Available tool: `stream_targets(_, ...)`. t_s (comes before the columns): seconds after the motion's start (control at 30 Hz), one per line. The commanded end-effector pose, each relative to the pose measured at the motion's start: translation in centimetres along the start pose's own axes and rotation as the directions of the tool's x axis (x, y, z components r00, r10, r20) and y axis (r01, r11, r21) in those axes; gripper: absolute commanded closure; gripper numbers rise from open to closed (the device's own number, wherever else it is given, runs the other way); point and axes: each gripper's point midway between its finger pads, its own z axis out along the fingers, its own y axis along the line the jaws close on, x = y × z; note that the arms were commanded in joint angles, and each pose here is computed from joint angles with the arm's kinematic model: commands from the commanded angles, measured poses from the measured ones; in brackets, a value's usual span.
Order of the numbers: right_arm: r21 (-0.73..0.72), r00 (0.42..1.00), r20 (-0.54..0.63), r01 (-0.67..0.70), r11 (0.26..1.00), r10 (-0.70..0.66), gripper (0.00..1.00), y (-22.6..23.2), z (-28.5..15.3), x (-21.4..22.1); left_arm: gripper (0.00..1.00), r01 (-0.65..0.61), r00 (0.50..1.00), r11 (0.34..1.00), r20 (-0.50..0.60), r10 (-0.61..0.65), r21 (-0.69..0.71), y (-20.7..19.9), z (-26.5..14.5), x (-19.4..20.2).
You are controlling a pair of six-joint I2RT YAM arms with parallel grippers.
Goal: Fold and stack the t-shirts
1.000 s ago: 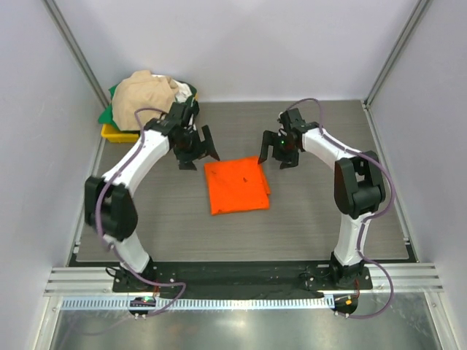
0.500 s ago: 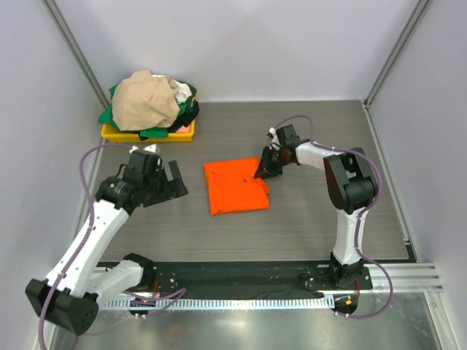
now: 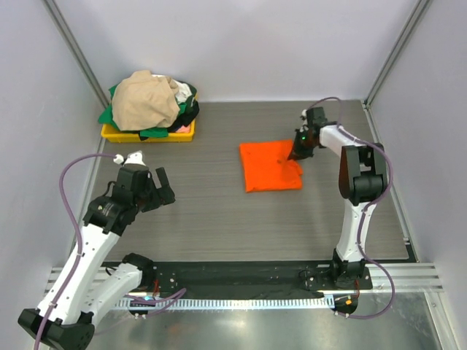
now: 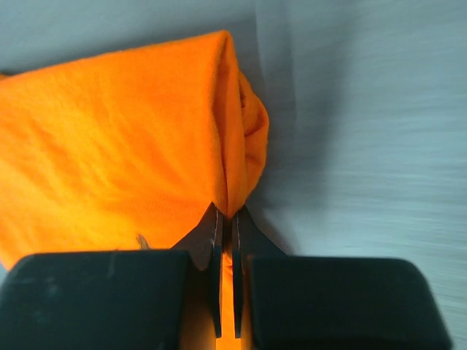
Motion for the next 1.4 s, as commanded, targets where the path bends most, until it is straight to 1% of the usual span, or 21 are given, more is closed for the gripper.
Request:
stream_targets(0.0,0.225,0.993,0.115,-0.013,0.974,-0.013,0.98,-7.7,-2.9,-5.9,0.08,-0.001,0.996,1.000,0.094,-0.001,0.020,-0.2,-0.6,-1.7)
stream_targets(0.07,0.291,0.990,0.142,-0.019,0.956,-0.023,0.98,-10.7,-3.1,-7.8,0.08,0.007,0.994,1.000,0.108,-0.007,0.005,0.2,-0.7,-1.9)
stream_targets(0.1,0.358,0.978,0.206,-0.041,0.933,-0.036,0.99,-12.7,-4.7,-10.7,0.08,0.009,0.993,1.000,0.116,-0.010,0.001,0.3,-0.8,-2.0)
stream_targets(0.13,0.387,0.981,0.186,-0.029,0.922,-0.048,0.98,-14.2,-3.7,-11.1,0.08,0.011,0.992,1.000,0.126,-0.011,0.005,0.3,-1.0,-2.1)
stream_targets(0.23,0.430,0.957,0.277,-0.041,0.902,-0.089,0.99,-17.1,-5.3,-16.3,0.08,0.016,0.991,1.000,0.136,-0.017,0.009,0.4,-1.2,-2.2)
stream_targets(0.27,0.451,0.961,0.255,-0.023,0.892,-0.104,0.99,-18.7,-3.9,-16.5,0.08,0.019,0.990,1.000,0.138,-0.020,0.009,0.4,-1.2,-2.2)
stream_targets(0.33,0.479,0.932,0.335,-0.046,0.877,-0.134,0.99,-20.2,-5.7,-20.2,0.08,0.019,0.990,1.000,0.137,-0.020,0.008,0.5,-1.2,-2.1)
stream_targets(0.37,0.492,0.938,0.314,-0.027,0.870,-0.148,0.99,-21.4,-4.2,-20.3,0.08,0.019,0.990,1.000,0.138,-0.020,0.011,0.4,-1.3,-2.2)
stream_targets(0.4,0.501,0.911,0.372,-0.033,0.865,-0.180,0.99,-21.4,-5.7,-22.8,0.09,0.018,0.990,1.000,0.139,-0.019,0.011,0.4,-1.3,-2.2)
stream_targets(0.53,0.586,0.868,0.439,-0.080,0.806,-0.233,0.99,-24.7,-6.8,-25.7,0.09,0.016,0.992,1.000,0.127,-0.016,0.002,0.5,-1.0,-2.0)
stream_targets(0.77,0.599,0.775,0.585,-0.215,0.772,-0.238,0.99,-27.7,-8.8,-28.6,0.10,0.018,0.995,1.000,0.103,-0.016,-0.018,0.6,-0.4,-1.9)
stream_targets(0.93,0.619,0.671,0.670,-0.268,0.739,-0.318,0.95,-28.3,-10.7,-31.6,0.10,0.020,0.995,1.000,0.098,-0.017,-0.023,0.7,-0.2,-1.9)
stream_targets(1.0,0.622,0.638,0.699,-0.320,0.714,-0.323,0.85,-28.6,-12.1,-32.3,0.10,0.020,0.994,1.000,0.105,-0.018,-0.021,0.7,-0.3,-2.0)
stream_targets(1.03,0.614,0.622,0.715,-0.340,0.712,-0.320,0.52,-28.5,-12.8,-32.5,0.10,0.020,0.994,1.000,0.104,-0.018,-0.020,0.7,-0.3,-1.9)
stream_targets(1.07,0.596,0.603,0.736,-0.360,0.717,-0.308,0.32,-28.3,-13.3,-32.7,0.10,0.021,0.994,1.000,0.107,-0.019,-0.021,0.7,-0.4,-2.0)
stream_targets(1.1,0.584,0.597,0.745,-0.370,0.722,-0.297,0.18,-28.2,-13.2,-32.6,0.10,0.021,0.994,1.000,0.105,-0.018,-0.020,0.7,-0.3,-2.0)
stream_targets(1.13,0.572,0.587,0.758,-0.387,0.723,-0.284,0.10,-28.1,-13.5,-32.5,0.10,0.024,0.994,1.000,0.109,-0.021,-0.018,0.7,-0.4,-2.1)
stream_targets(1.17,0.549,0.560,0.782,-0.414,0.726,-0.272,0.03,-27.5,-15.2,-32.9,0.10,0.024,0.994,1.000,0.107,-0.022,-0.019,0.7,-0.4,-2.1)
stream_targets(1.23,0.508,0.547,0.805,-0.436,0.743,-0.229,0.02,-26.9,-15.9,-32.4,0.10,0.025,0.994,1.000,0.109,-0.024,-0.015,0.7,-0.5,-2.1)
stream_targets(1.27,0.470,0.503,0.836,-0.450,0.759,-0.219,0.02,-25.3,-18.7,-33.0,0.10,0.026,0.993,1.000,0.114,-0.024,-0.014,0.7,-0.6,-2.2)
stream_targets(1.37,0.401,0.499,0.853,-0.437,0.805,-0.154,0.02,-22.8,-19.1,-31.9,0.09,0.025,0.992,1.000,0.121,-0.025,0.002,0.6,-0.7,-2.3)
